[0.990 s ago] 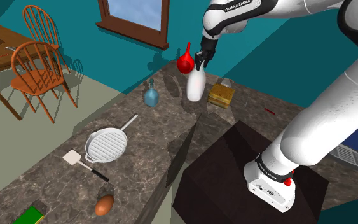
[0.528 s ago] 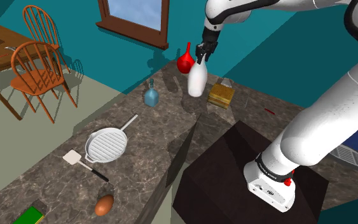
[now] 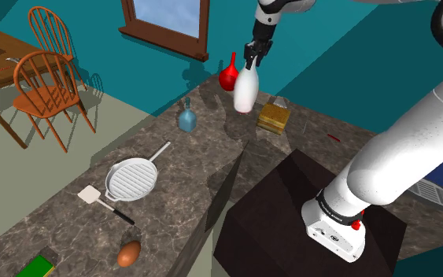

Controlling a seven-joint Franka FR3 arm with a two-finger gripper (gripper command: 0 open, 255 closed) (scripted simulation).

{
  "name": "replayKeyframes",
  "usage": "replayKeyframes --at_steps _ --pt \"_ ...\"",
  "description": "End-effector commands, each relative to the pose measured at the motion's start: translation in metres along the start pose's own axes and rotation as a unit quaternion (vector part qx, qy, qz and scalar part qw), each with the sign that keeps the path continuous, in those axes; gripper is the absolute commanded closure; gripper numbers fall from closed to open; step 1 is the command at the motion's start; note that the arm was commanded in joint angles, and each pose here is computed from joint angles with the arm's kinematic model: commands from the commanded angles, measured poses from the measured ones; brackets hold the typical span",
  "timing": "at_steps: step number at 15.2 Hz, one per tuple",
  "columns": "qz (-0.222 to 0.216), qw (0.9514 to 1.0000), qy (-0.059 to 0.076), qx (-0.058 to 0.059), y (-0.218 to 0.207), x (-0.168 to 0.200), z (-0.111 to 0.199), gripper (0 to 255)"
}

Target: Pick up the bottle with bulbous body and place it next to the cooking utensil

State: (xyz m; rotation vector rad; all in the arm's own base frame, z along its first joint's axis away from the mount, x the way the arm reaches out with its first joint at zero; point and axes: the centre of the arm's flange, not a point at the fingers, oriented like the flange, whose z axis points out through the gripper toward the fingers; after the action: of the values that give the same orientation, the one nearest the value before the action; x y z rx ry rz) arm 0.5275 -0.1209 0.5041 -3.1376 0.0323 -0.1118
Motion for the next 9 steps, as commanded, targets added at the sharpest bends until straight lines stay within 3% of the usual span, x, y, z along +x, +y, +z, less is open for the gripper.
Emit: replayKeyframes --at_steps 1,3,9 --pt "0.0 1.0 0.0 0.0 0.0 -0.001 -0.011 255" --pt "0.0 1.0 0.0 0.0 0.0 0.0 -0.019 255" --pt "0.0 1.0 0.0 0.0 -0.079 -0.006 -0.019 255"
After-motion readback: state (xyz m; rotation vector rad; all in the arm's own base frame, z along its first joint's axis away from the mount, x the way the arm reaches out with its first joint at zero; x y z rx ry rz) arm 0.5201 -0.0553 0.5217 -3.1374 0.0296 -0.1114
